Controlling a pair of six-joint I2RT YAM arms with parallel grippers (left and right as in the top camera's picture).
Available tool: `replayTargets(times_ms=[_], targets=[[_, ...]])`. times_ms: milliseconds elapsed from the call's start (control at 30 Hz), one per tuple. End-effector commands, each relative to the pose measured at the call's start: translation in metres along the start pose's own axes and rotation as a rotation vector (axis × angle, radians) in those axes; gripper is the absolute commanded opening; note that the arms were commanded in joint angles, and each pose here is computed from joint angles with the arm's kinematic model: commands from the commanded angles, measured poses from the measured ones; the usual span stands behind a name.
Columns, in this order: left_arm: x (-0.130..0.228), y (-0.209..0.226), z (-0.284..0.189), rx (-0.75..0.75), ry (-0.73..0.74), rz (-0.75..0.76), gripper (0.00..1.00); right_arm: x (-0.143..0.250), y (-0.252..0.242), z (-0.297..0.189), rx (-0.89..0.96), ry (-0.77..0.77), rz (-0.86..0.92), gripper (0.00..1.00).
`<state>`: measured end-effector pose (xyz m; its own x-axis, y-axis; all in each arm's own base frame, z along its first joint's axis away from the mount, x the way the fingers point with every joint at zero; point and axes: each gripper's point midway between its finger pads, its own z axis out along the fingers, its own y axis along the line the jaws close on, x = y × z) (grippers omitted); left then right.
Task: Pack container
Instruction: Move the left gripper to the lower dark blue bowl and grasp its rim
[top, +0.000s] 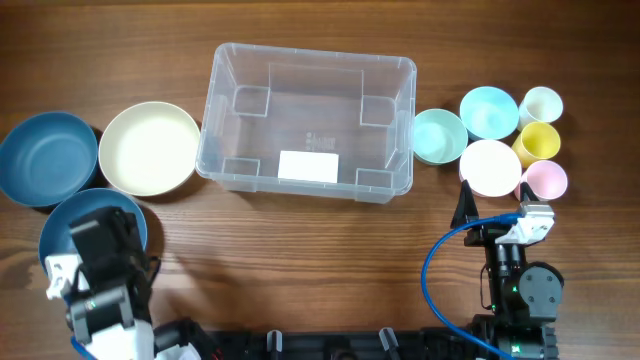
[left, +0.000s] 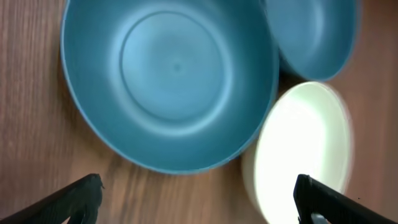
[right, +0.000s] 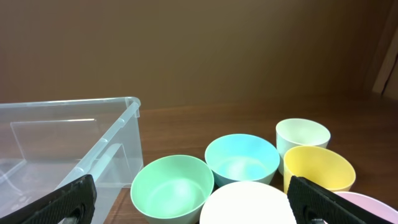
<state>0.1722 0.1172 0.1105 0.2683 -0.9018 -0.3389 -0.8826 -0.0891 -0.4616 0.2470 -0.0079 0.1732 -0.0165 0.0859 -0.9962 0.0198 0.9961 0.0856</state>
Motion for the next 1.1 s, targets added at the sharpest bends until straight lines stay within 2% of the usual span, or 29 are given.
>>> replayTargets(times_ms=[0,167,233,267,333,433,533,700,833,1067], targets=[[-0.012,-0.021,-0.003,-0.001,0.092,0.215,0.99,0.0,0.002,0.0,-0.012,-0.002,-0.004,1.0],[-0.057,-0.032,-0.028,-0.091,0.097,0.16,1.0,0.0,0.002,0.0,-0.012,-0.002,-0.004,1.0],[-0.062,-0.022,-0.032,-0.133,0.102,0.127,0.92,0.0,0.002,0.0,-0.012,-0.002,-0.004,1.0],[-0.06,-0.014,-0.034,-0.162,0.115,0.118,0.92,0.0,0.002,0.0,-0.012,-0.002,-0.004,1.0],[-0.052,0.006,-0.039,-0.242,0.16,0.108,1.0,0.0,0.002,0.0,-0.012,-0.002,-0.004,1.0],[-0.043,0.018,-0.04,-0.282,0.2,0.103,1.0,0.0,0.002,0.0,-0.012,-0.003,-0.004,1.0],[-0.034,0.021,-0.034,-0.277,0.24,0.099,0.96,0.0,0.002,0.0,-0.012,-0.002,-0.004,1.0],[-0.018,0.043,-0.008,-0.31,0.269,0.12,0.97,0.0,0.002,0.0,-0.012,-0.002,-0.004,1.0],[-0.019,0.06,0.017,-0.316,0.242,0.061,0.99,0.0,0.002,0.0,-0.012,-0.002,-0.004,1.0],[-0.04,0.083,0.021,-0.401,0.143,0.015,1.0,0.0,0.002,0.0,-0.012,-0.002,-0.004,1.0]])
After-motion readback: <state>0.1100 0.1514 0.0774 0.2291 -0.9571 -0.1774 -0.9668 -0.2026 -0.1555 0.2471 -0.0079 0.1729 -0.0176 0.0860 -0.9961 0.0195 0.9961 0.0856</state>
